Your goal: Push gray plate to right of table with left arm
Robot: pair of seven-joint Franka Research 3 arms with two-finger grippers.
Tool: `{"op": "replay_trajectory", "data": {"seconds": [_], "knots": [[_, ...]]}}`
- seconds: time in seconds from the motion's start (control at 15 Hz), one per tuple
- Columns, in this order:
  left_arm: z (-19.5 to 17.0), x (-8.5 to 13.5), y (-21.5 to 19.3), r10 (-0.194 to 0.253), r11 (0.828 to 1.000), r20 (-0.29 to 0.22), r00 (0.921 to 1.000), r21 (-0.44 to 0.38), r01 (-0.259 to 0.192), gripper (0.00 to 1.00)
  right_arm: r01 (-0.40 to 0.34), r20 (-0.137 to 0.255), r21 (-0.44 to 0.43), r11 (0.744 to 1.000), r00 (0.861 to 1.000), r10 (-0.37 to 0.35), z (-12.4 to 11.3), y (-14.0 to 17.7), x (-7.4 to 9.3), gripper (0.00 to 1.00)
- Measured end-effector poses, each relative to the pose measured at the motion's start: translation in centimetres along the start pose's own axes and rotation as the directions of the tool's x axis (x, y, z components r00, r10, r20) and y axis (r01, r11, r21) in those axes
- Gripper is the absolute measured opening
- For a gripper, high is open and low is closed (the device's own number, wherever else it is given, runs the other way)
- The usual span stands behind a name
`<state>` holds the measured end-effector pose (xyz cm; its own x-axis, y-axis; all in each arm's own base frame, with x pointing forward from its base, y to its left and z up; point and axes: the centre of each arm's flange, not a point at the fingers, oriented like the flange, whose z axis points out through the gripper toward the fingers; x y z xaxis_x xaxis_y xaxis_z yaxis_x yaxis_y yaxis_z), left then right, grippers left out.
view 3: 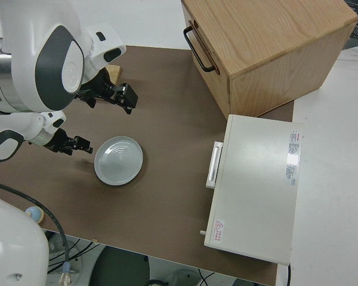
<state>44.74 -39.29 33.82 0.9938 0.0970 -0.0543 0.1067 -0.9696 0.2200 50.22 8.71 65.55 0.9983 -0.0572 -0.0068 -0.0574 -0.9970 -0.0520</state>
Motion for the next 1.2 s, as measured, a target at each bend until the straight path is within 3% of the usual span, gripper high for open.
{"op": "replay_trajectory", "data": {"seconds": [0.2, 0.47, 0.73, 1.0, 1.2], "knots": [[-3.2, 2.0, -3.1, 0.049, 0.998, 0.023, 0.9985, 0.029, -0.05, 1.0, 0.0, 0.0, 0.0, 1.0, 1.0, 0.0, 0.0, 0.0, 0.0, 1.0], [-10.0, 6.6, -12.3, 0.078, 0.995, 0.058, 0.9953, 0.061, -0.081, 1.0, 0.0, 0.0, 0.0, 1.0, 1.0, 0.0, 0.0, 0.0, 0.0, 1.0], [-15.5, 10.2, -22.7, 0.089, 0.993, 0.031, 0.9956, 0.077, -0.091, 1.0, 0.0, 0.0, 0.0, 1.0, 1.0, 0.0, 0.0, 0.0, 0.0, 1.0], [-19.1, 10.6, -28.3, 0.09, 0.991, 0.013, 0.9958, 0.098, -0.091, 1.0, 0.0, 0.0, 0.0, 1.0, 1.0, 0.0, 0.0, 0.0, 0.0, 1.0], [-22.2, 10.2, -30.3, 0.088, 0.99, -0.031, 0.9957, 0.115, -0.084, 1.0, 0.0, 0.0, 0.0, 1.0, 1.0, 0.0, 0.0, 0.0, 0.0, 1.0]]}}
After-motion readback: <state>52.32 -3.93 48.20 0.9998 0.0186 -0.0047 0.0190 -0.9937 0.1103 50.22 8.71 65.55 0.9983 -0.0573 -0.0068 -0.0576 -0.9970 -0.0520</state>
